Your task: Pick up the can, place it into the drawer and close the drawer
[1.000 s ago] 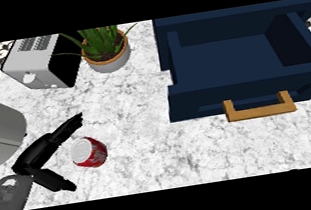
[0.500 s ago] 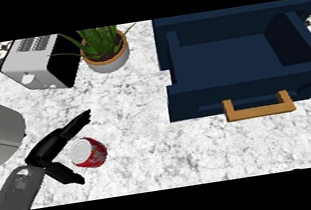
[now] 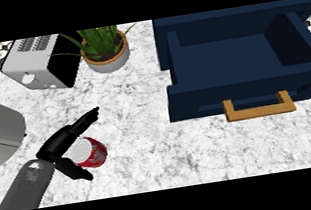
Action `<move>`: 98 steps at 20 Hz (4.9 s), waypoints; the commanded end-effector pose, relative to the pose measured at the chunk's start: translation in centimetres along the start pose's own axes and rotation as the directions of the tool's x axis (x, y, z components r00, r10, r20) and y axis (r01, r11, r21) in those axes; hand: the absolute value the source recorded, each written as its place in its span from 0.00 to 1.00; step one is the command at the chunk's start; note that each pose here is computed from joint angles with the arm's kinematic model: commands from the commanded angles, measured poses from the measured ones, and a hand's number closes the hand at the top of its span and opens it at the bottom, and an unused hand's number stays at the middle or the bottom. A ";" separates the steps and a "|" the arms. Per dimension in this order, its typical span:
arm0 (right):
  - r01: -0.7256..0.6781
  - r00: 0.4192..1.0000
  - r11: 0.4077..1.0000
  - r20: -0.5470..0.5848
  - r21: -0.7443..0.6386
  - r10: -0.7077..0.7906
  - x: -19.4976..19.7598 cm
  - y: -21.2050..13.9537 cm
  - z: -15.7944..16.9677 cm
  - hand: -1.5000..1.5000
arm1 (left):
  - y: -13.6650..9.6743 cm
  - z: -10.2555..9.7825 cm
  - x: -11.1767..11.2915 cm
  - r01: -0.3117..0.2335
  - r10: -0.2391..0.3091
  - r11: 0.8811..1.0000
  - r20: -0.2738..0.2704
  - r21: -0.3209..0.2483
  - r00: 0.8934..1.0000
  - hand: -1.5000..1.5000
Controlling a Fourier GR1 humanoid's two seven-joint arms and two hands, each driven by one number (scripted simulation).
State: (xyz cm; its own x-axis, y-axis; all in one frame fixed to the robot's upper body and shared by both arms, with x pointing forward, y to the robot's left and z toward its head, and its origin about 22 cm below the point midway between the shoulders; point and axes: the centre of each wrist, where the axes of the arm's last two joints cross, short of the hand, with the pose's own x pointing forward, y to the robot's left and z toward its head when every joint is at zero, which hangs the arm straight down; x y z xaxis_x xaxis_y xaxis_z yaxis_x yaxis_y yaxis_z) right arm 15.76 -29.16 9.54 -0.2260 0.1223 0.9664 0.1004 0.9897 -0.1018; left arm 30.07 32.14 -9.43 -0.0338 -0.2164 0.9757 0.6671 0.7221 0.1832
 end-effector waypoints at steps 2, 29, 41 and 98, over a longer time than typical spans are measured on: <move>0.003 1.000 1.000 -0.007 -0.025 -0.003 0.1 -1.2 -0.3 0.00 | -0.9 -0.2 -0.6 -0.107 0.115 0.989 0.070 -0.105 0.991 0.00; 0.004 1.000 0.999 0.008 -0.034 -0.004 -0.9 -0.8 -0.3 0.00 | -6.1 -5.2 2.4 -0.196 0.254 0.929 0.156 -0.313 0.954 1.00; 0.017 1.000 0.998 0.013 -0.056 -0.016 -0.7 -0.8 1.5 0.00 | -1.5 -4.4 6.6 -0.281 0.158 0.681 0.239 0.676 0.958 1.00; 0.010 0.999 1.000 0.034 -0.019 -0.009 0.7 -1.0 0.2 0.00 | -10.4 -27.6 38.7 -0.005 -0.089 0.805 0.129 0.593 0.988 1.00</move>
State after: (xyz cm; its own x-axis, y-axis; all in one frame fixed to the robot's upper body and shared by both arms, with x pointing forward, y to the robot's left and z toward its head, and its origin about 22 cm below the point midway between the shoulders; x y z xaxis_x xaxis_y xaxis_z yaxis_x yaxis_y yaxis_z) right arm 15.21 -30.36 10.39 -0.2656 0.1089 0.9579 0.1171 0.9899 -0.0801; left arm 42.03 -1.94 24.02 -0.2119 -0.1790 0.9608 0.0860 0.9759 0.2008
